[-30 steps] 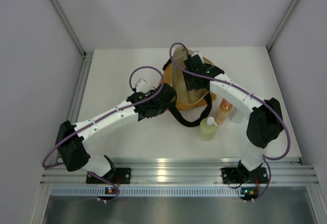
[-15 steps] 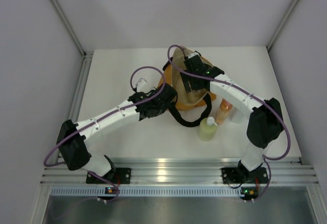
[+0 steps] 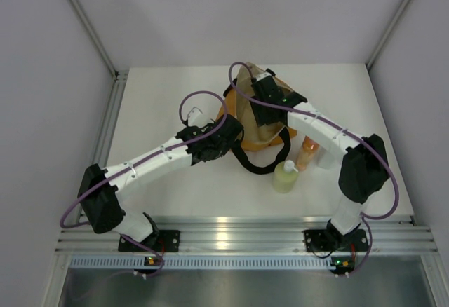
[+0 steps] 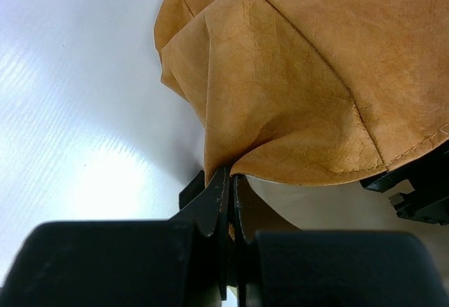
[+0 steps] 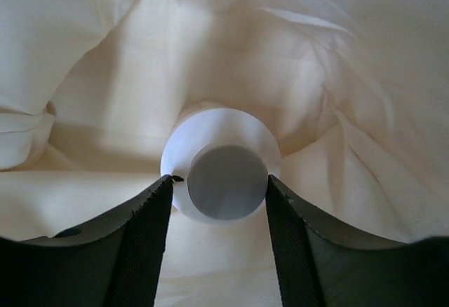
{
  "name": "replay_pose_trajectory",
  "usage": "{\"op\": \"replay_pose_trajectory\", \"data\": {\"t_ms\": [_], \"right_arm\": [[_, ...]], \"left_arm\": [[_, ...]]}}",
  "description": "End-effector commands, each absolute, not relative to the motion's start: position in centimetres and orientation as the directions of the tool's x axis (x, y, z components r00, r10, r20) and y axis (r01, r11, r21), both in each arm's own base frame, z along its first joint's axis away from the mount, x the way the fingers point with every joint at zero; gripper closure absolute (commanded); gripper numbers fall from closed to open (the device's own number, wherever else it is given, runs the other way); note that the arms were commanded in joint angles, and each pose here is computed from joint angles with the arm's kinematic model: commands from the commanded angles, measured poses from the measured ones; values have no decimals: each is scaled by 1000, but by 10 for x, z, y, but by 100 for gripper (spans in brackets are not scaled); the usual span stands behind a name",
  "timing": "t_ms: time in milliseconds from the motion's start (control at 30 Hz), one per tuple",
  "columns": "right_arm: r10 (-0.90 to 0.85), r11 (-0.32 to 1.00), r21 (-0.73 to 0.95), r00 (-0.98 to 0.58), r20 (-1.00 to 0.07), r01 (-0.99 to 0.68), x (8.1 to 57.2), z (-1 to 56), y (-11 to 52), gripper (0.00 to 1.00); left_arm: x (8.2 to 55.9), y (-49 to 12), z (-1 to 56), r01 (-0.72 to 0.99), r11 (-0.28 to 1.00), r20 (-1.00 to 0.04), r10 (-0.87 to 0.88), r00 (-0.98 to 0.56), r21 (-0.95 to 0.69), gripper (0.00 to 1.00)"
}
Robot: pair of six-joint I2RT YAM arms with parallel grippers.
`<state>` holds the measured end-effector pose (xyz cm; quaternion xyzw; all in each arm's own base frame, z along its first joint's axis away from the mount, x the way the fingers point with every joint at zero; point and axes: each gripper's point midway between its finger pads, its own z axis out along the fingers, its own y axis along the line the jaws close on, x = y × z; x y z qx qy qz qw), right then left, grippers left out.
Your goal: Take the personal care products out of the canvas bag
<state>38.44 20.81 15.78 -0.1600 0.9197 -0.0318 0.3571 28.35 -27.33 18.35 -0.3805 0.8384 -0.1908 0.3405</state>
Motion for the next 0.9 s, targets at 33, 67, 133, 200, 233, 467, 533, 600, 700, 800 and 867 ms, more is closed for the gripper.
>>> {"op": "replay_pose_trajectory", "data": {"t_ms": [33,67,133,200,233,467,533,600,700,800,867], "right_arm": [[-325,944,-192,-670,-667,-267,393,163,211,61],[-325,944,-190,-668,-670,-269,393,164,211,62],[-321,945,-185,-668,-671,-268,393,165,212,69],[-315,947,-175,-667,-676,-270,393,167,213,79],[-312,948,-170,-666,-678,-270,393,168,214,82],[-280,953,-133,-623,-731,-273,401,198,224,100],[-270,954,-123,-609,-746,-273,403,207,226,100],[-257,956,-111,-597,-760,-270,405,215,228,100],[-230,959,-86,-567,-791,-268,408,236,232,100],[-224,958,-83,-537,-814,-274,409,254,236,100],[-223,957,-84,-518,-826,-278,410,263,237,100]], "left_arm": [[284,-276,180,-500,659,-442,-750,-492,-562,100],[284,-276,180,-500,660,-442,-749,-493,-561,100],[284,-276,180,-499,660,-443,-749,-493,-561,100],[284,-276,181,-499,660,-443,-750,-492,-562,100],[284,-276,181,-498,659,-443,-750,-491,-564,100],[286,-274,185,-496,656,-449,-753,-481,-569,100],[286,-275,186,-495,655,-448,-754,-480,-571,100],[286,-275,185,-495,657,-450,-752,-481,-569,100],[286,-274,187,-494,655,-452,-754,-477,-572,100],[287,-274,187,-493,656,-455,-753,-476,-571,100],[287,-274,187,-492,656,-455,-754,-474,-572,100]]}}
